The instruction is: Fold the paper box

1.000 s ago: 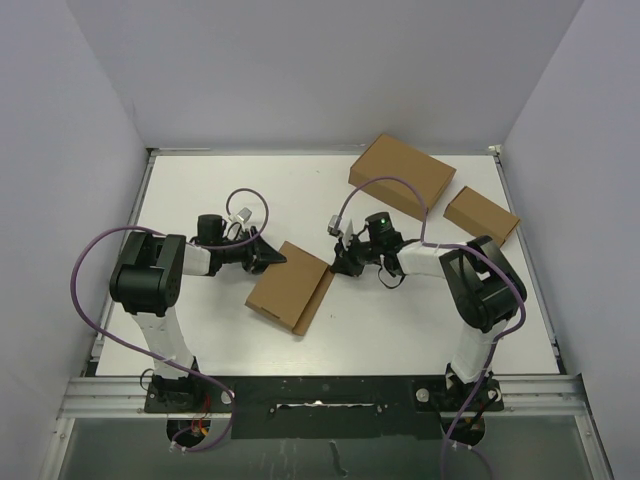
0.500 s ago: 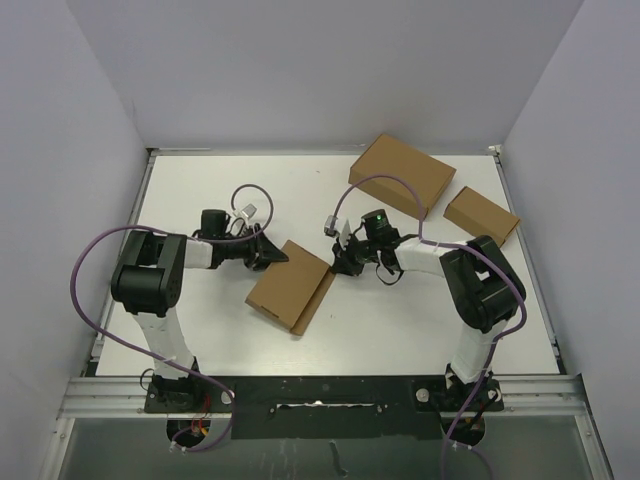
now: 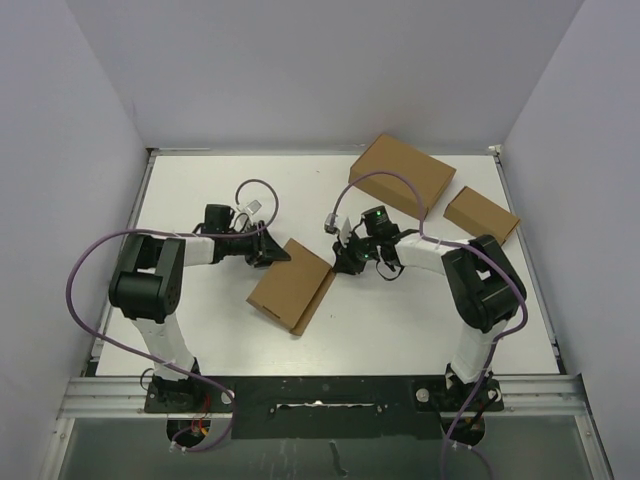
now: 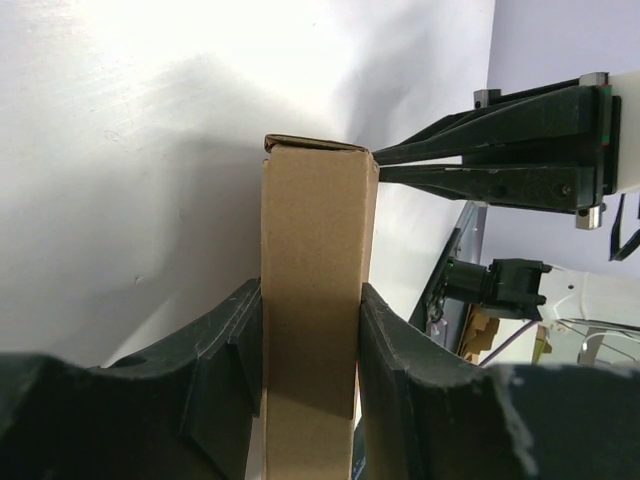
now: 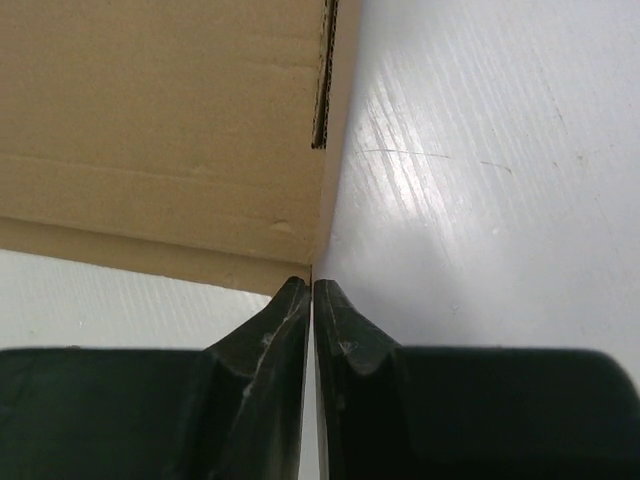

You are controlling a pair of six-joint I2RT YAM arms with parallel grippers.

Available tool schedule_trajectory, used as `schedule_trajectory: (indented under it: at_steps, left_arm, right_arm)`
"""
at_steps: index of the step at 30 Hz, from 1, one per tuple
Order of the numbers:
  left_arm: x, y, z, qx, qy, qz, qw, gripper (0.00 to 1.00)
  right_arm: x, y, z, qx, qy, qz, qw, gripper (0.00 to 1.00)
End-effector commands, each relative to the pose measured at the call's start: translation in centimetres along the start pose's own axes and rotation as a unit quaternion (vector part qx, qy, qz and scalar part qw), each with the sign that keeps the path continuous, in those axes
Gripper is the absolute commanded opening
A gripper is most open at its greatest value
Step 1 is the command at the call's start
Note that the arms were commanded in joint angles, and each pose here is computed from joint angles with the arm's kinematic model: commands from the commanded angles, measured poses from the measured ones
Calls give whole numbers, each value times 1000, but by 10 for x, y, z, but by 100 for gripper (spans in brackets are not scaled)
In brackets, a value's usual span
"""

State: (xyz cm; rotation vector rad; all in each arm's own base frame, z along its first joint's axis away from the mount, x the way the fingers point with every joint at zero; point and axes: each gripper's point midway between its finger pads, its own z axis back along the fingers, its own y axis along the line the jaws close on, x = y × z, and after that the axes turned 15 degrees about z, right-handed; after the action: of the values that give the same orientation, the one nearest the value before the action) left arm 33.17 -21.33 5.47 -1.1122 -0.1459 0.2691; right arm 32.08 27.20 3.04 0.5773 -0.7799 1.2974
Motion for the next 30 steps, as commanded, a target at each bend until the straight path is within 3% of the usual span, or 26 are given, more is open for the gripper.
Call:
schedule_trajectory:
  at_steps: [1, 6, 8, 23, 30]
  left_arm:
    - [24, 0, 11, 45, -63, -45, 996, 14]
    - [29, -3, 15, 58, -76, -55, 994, 14]
    - [30, -5, 16, 63, -79, -59, 993, 14]
    - [21, -8, 24, 197, -102, -109, 969, 14]
    - [30, -5, 37, 201, -159, -69, 964, 14]
  right_arm:
    - [30, -26, 21, -19, -40, 21, 999, 13]
    - [38, -30, 40, -11, -56, 25, 998, 38]
    - [44, -34, 51, -17, -66, 32, 997, 43]
    - [72, -26, 85, -5, -121, 68, 990, 40]
    - [84, 1, 89, 44, -147, 118, 981, 39]
